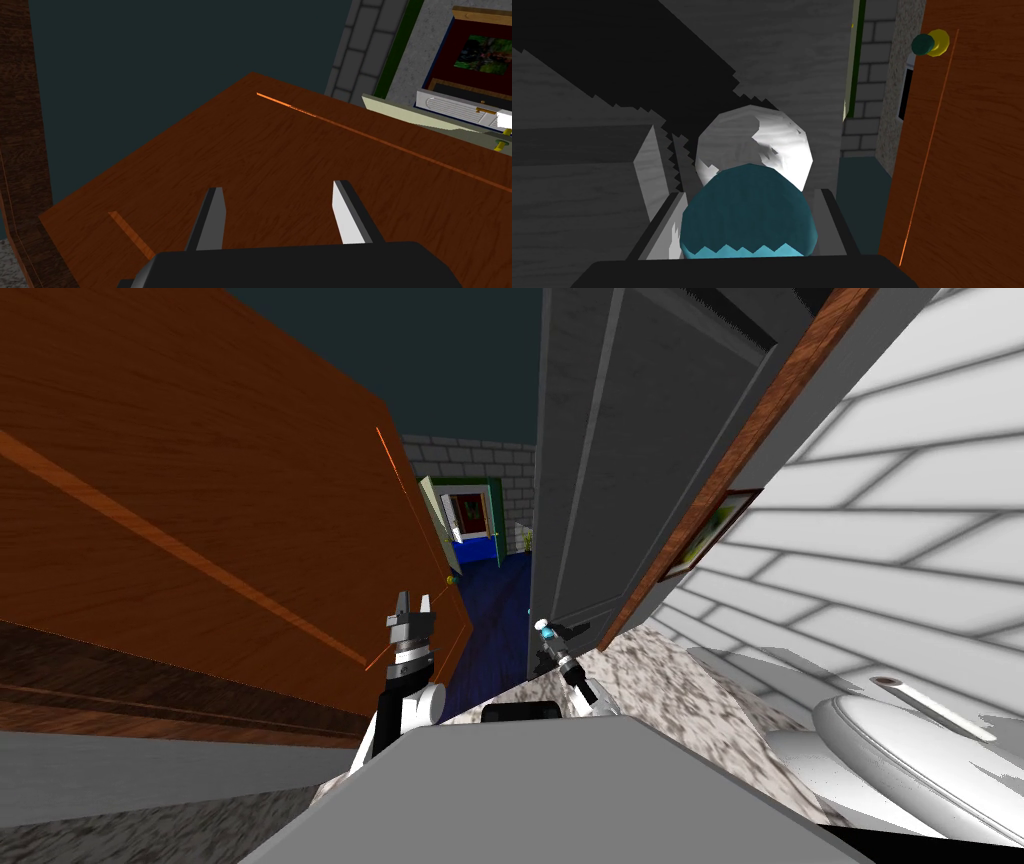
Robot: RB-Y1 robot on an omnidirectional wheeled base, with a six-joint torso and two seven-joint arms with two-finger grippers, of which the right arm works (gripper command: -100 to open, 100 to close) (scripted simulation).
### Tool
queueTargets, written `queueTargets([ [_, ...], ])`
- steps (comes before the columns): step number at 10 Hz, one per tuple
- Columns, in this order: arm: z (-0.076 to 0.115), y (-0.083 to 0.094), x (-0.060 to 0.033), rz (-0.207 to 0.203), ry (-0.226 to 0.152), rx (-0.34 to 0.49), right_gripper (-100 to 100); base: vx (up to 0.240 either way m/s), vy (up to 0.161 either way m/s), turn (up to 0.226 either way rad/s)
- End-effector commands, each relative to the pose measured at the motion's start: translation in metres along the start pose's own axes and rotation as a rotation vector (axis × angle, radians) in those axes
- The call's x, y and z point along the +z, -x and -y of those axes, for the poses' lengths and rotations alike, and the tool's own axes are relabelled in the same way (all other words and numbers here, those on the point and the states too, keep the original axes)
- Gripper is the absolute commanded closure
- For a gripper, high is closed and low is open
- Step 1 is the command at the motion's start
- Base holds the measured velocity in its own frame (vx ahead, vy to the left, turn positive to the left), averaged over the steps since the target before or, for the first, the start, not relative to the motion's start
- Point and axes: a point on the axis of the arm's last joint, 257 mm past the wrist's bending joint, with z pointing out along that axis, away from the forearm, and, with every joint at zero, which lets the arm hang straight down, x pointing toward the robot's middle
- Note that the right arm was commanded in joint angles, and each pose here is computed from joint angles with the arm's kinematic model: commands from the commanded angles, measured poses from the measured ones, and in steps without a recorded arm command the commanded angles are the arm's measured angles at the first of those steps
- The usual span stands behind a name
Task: Push the door open
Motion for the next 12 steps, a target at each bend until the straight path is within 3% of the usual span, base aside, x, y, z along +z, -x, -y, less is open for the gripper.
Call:
queueTargets([
  [1,-0.0003,-0.0015,-0.0021,-0.002,0.000,0.002,100,0.000,0.000,0.000],
  [2,-0.0003,-0.0015,-0.0021,-0.002,0.000,0.002,100,0.000,0.000,0.000],
  [12,-0.0024,0.0016,0.0035,0.006,0.002,0.276,100,0.036,0.015,-0.028],
])
